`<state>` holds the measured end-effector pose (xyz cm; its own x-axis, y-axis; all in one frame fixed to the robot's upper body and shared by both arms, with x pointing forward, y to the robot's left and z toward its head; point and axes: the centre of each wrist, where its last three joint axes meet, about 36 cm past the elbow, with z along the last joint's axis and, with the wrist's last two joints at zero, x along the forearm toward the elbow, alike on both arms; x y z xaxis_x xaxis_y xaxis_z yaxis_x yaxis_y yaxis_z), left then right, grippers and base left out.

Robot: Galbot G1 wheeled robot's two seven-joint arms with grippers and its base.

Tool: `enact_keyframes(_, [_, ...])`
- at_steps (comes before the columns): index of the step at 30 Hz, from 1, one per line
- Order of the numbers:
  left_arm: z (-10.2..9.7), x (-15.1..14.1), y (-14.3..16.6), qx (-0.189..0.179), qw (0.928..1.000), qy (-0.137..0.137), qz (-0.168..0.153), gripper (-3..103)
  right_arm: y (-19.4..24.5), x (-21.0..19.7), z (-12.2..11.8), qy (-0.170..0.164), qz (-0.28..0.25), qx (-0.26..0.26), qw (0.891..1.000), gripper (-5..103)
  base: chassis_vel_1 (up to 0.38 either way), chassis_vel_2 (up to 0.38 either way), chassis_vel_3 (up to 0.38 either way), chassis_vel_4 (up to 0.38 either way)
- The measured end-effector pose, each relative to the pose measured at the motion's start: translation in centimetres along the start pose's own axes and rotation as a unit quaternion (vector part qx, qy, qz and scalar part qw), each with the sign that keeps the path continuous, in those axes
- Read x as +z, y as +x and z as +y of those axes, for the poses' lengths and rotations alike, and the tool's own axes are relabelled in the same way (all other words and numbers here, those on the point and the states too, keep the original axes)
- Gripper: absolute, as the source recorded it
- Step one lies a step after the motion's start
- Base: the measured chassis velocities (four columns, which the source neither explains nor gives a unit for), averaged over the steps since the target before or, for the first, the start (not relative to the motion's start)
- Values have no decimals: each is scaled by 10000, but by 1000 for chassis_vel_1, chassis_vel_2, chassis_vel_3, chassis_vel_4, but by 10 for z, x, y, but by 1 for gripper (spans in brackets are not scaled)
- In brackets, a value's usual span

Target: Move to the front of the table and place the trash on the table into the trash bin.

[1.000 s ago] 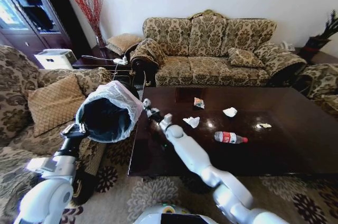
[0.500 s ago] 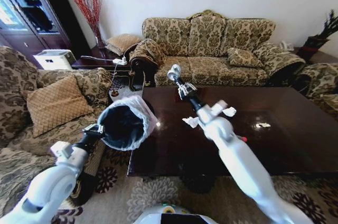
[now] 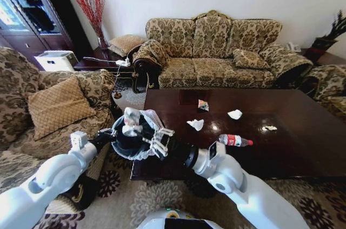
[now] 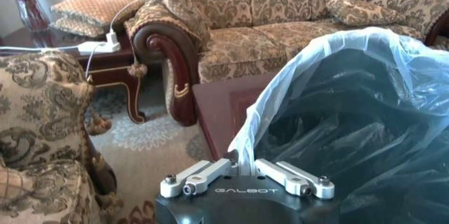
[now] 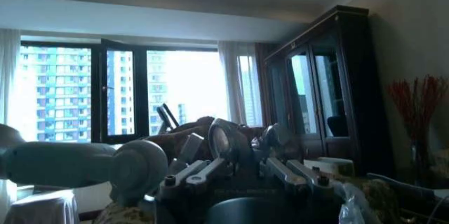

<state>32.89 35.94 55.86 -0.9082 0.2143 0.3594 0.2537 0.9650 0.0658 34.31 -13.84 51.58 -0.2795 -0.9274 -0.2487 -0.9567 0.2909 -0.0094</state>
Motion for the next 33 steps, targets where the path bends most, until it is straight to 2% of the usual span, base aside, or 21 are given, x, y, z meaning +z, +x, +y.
enact_keyframes(2, [0, -3, -1, 0, 10000, -38, -12, 0, 3, 5, -3, 77, 112, 32, 9999, 7, 0, 0, 0, 0])
enact_keyframes(6, [-1, -4, -1, 2, 10000, -57, -41, 0, 3, 13, -4, 122, 218, 52, 9997, 15, 0, 0, 0, 0])
enact_keyframes(9, [-4, -3, 0, 33, 10000, -61, -59, 0, 1, 16, -5, 120, 215, 85, 9997, 31, 0, 0, 0, 0])
enact_keyframes(10, [-4, -3, 0, 33, 10000, -61, -59, 0, 1, 16, -5, 120, 215, 85, 9997, 31, 0, 0, 0, 0])
enact_keyframes(13, [-6, -1, 1, 48, 10000, -40, -56, 0, -2, 18, -8, 133, 181, 104, 9997, 41, 0, 0, 0, 0])
enact_keyframes(15, [-6, 0, 2, 48, 10000, -29, -50, 0, -3, 14, -9, 159, 12, 148, 9998, 53, 0, 0, 0, 0])
enact_keyframes(16, [-6, 0, 2, 48, 10000, -29, -50, 0, -3, 14, -9, 159, 12, 148, 9998, 53, 0, 0, 0, 0])
enact_keyframes(19, [-4, 1, 2, 18, 10000, -13, 4, 0, 2, -8, -16, 233, -436, 535, 9973, 69, 0, 0, 0, 0])
enact_keyframes(20, [-4, 1, 2, 18, 10000, -13, 4, 0, 2, -8, -16, 233, -436, 535, 9973, 69, 0, 0, 0, 0])
enact_keyframes(21, [-2, 2, 1, -44, 10000, 3, 46, 0, 11, -19, -23, 287, -629, 970, 9929, 74, 0, 0, 0, 0])
enact_keyframes(22, [-1, 2, 1, -101, 9999, 19, 69, 0, 20, -24, -31, 330, -713, 1381, 9873, 80, 0, 0, 0, 0])
enact_keyframes(23, [1, 3, 1, -171, 9998, 58, 75, 0, 32, -22, -42, 373, -729, 1993, 9765, 80, 0, 0, 0, 0])
enact_keyframes(24, [1, 3, 1, -171, 9998, 58, 75, 0, 32, -22, -42, 373, -729, 1993, 9765, 80, 0, 0, 0, 0])
enact_keyframes(25, [2, 4, 1, -208, 9997, 89, 67, 0, 41, -17, -50, 412, -669, 2469, 9658, 85, 0, 0, 0, 0])
enact_keyframes(27, [2, 7, 2, -255, 9995, 162, 45, 0, 60, 4, -68, 467, -411, 3485, 9352, 95, 0, 0, 0, 0])
enact_keyframes(28, [0, 9, 4, -266, 9994, 203, 23, 0, 79, 32, -87, 435, -42, 4341, 8998, 98, 0, 0, 0, 0])
enact_keyframes(29, [0, 9, 4, -266, 9994, 203, 23, 0, 79, 32, -87, 435, -42, 4341, 8998, 98, 0, 0, 0, 0])
enact_keyframes(30, [-3, 10, 5, -250, 9995, 216, 9, 0, 93, 60, -102, 382, 295, 4864, 8724, 99, 0, 0, 0, 0])
enact_keyframes(31, [-5, 10, 6, -233, 9995, 221, 1, 0, 101, 80, -111, 352, 506, 5119, 8569, 100, 0, 0, 0, 0])
enact_keyframes(32, [-7, 10, 7, -211, 9995, 219, -9, 0, 107, 97, -121, 329, 689, 5322, 8432, 100, 0, 0, 0, 0])
enact_keyframes(33, [-7, 10, 7, -211, 9995, 219, -9, 0, 107, 97, -121, 329, 689, 5322, 8432, 100, 0, 0, 0, 0])
